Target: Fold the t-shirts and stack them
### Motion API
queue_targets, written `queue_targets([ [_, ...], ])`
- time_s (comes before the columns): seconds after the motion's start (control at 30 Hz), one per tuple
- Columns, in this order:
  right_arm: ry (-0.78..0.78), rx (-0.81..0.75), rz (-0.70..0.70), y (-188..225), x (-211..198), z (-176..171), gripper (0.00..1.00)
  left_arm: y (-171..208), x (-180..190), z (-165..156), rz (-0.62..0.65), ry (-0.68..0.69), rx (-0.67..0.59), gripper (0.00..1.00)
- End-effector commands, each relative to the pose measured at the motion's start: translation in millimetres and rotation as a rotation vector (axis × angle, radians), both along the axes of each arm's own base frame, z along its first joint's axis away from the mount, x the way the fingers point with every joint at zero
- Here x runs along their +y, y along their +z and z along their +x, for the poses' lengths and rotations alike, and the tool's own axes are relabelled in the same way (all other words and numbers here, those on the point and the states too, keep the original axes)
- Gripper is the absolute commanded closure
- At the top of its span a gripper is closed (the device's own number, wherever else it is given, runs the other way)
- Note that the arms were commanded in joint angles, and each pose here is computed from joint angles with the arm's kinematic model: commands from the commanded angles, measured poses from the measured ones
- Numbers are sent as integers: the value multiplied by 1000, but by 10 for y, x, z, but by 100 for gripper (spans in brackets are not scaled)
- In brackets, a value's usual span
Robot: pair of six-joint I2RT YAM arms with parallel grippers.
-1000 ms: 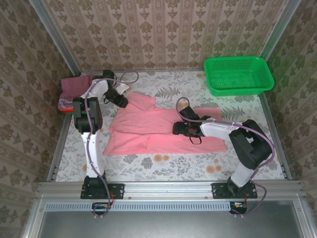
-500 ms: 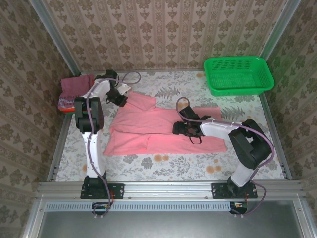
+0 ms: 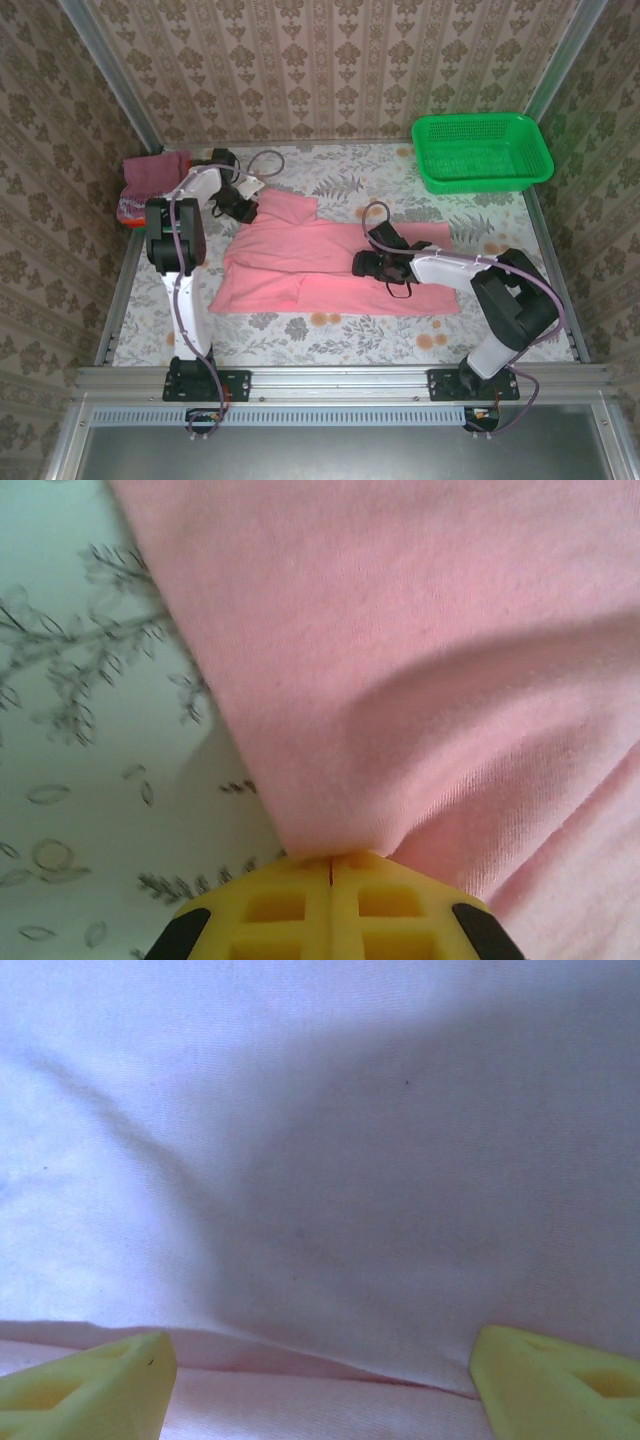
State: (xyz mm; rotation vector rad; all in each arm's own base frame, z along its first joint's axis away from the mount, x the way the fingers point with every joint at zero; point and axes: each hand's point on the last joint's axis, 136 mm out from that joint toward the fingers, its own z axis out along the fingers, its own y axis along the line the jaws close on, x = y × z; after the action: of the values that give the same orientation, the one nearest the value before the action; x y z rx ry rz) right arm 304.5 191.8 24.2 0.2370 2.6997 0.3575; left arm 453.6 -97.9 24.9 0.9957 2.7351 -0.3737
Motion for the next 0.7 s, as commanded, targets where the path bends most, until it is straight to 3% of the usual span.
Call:
queue_targets([
  [0.0, -7, 158, -59, -241, -166, -379, 20, 159, -48, -73, -34, 8, -13, 100],
  [0.17, -11, 18, -2, 239, -77, 63, 19, 267, -83, 5, -55, -5, -51, 100],
  [0.27, -67, -68, -17, 489, -257, 345, 17, 358, -122, 83, -79, -27, -84, 100],
  [0.43, -236, -123, -149, 620, -979, 601, 15, 486, -128, 178, -94, -45, -113, 100],
  [0.67, -514, -94, -209, 531, -1997, 740, 25, 504, -135, 232, -99, -56, -127, 100],
])
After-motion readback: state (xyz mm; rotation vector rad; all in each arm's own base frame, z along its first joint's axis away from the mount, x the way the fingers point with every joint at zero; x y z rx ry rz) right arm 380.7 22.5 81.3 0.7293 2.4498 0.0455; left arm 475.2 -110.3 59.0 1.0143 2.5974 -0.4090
